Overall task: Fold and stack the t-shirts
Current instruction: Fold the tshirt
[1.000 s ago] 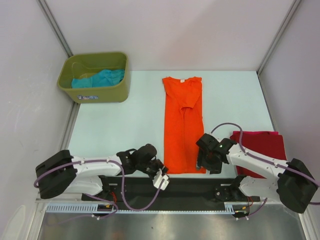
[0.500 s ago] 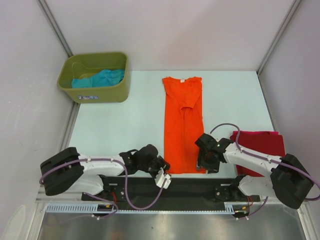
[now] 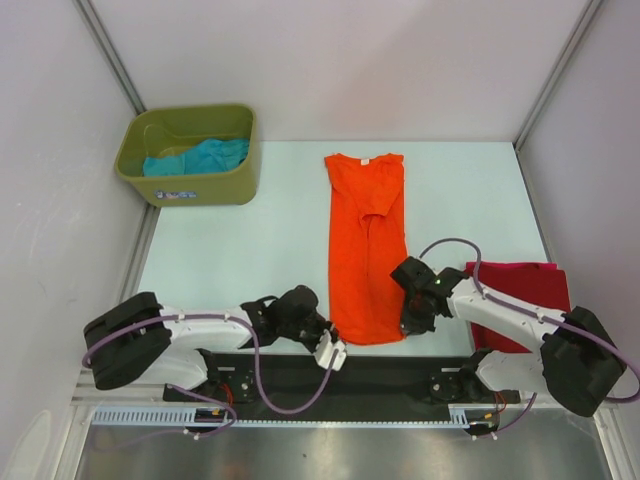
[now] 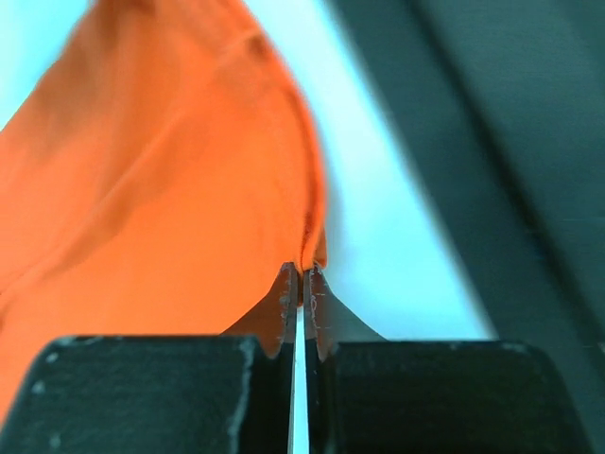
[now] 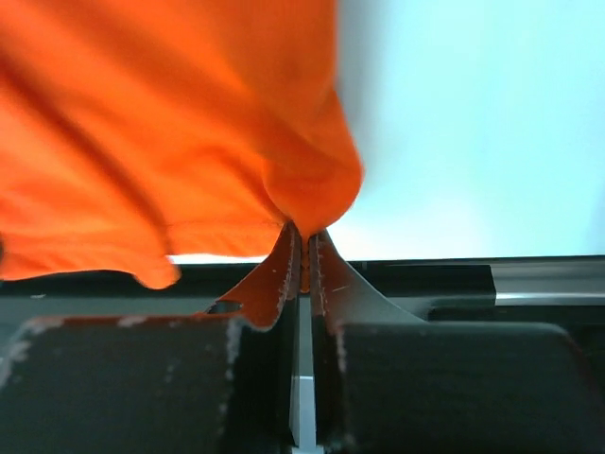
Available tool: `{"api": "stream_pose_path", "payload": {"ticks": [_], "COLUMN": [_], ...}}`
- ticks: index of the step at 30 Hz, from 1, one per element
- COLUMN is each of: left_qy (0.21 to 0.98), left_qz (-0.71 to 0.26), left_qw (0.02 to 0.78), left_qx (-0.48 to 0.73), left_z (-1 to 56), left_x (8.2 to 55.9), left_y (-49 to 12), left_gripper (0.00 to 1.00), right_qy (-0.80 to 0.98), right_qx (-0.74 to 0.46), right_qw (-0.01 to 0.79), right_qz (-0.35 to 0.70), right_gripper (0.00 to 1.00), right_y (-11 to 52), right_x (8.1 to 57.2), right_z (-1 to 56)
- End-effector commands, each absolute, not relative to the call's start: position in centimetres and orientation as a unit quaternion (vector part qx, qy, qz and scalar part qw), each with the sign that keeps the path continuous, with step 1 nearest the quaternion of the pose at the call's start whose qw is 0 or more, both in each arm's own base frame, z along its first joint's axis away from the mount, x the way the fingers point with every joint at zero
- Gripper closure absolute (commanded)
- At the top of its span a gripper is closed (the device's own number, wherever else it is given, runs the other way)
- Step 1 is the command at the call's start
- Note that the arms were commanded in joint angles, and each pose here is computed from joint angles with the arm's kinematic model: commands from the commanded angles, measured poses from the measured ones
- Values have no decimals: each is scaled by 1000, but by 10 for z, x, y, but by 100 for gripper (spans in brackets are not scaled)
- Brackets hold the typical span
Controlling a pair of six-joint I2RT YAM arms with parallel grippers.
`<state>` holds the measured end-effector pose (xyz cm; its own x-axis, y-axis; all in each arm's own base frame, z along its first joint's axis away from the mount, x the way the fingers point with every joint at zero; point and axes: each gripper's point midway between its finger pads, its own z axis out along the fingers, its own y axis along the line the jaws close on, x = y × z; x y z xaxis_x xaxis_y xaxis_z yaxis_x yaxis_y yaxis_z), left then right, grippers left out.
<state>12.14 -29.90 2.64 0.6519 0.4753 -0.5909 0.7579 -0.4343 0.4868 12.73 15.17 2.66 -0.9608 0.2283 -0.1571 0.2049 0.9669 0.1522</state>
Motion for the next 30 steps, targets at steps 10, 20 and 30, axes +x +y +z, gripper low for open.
{"api": "stream_pose_path", "payload": {"ticks": [10, 20, 30], "left_qy": [543, 614, 655], "left_qz": [-203, -182, -179], "left_qw": [433, 468, 484], "left_qx": [690, 609, 552], "left_z": [113, 122, 116], "left_x": [254, 358, 428], "left_y": [-302, -312, -309], "left_gripper": [100, 100, 100], "right_qy": [969, 966, 962], "right_qx": [109, 100, 110], "right_qw": [192, 201, 197], "right_qz": [113, 129, 150], "right_gripper": [100, 100, 100], "right_y": [150, 147, 153], "right_x": [259, 369, 434], "right_z": [102, 97, 81]}}
